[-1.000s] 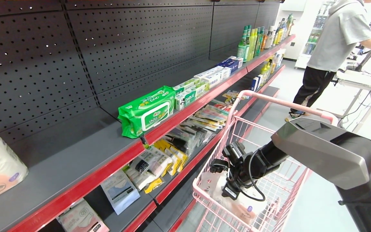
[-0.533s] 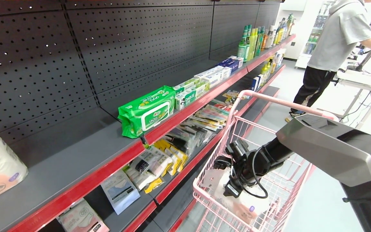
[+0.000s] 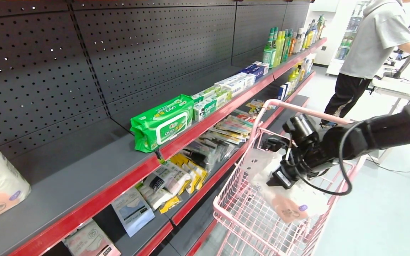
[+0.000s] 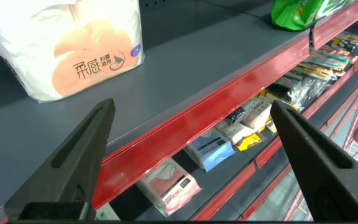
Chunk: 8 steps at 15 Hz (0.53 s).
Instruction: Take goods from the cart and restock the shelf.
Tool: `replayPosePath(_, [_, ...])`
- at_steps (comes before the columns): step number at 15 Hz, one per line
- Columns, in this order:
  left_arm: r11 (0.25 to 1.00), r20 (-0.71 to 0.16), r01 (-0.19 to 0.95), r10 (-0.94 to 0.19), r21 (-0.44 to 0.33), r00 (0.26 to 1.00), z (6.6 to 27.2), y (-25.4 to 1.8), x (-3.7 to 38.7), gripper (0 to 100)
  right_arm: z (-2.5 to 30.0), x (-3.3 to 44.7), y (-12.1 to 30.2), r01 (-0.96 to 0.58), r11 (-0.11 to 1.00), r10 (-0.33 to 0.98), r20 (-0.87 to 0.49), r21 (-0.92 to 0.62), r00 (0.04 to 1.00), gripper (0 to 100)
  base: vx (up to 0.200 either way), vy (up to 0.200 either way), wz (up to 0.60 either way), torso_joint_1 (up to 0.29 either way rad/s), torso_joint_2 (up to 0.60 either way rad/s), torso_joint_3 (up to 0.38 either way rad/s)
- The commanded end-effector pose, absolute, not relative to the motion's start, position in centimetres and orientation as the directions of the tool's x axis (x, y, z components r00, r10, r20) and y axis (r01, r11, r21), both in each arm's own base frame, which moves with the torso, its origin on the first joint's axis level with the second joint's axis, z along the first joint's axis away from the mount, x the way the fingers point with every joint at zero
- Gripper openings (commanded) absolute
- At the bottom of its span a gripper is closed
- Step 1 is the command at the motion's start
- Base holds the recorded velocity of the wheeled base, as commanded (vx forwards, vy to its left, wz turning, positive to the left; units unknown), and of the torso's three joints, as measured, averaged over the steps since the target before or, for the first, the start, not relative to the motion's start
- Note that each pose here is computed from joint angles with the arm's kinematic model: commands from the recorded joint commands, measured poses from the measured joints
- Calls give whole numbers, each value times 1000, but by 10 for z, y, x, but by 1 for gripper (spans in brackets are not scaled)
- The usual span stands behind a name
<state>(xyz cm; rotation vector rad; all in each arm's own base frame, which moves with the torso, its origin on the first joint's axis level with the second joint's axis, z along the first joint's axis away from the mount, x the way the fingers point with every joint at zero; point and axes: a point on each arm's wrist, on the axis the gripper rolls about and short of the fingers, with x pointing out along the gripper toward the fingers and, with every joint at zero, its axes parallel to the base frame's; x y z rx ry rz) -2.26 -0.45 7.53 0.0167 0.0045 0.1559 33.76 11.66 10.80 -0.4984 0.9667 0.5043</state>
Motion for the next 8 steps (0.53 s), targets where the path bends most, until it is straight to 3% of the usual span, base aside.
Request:
replayPosePath(1, [988,-5,-156,156,17,988,75,-4,-22,100,193,286,97,-516,829,204,-744,-214,636,0,0,0,0,0,0,0])
replayPosePath(5, [988,-5,-156,156,17,988,75,-4,-22,100,243,207,73,-403,860,151,-598,-312,787,0,0,0,0,0,0,0])
replayPosePath(8, [988,-5,-156,156,18,988,75,-4,-22,100,253,169,51,-256,894,33,-517,-367,855,0,0,0,0,0,0,0])
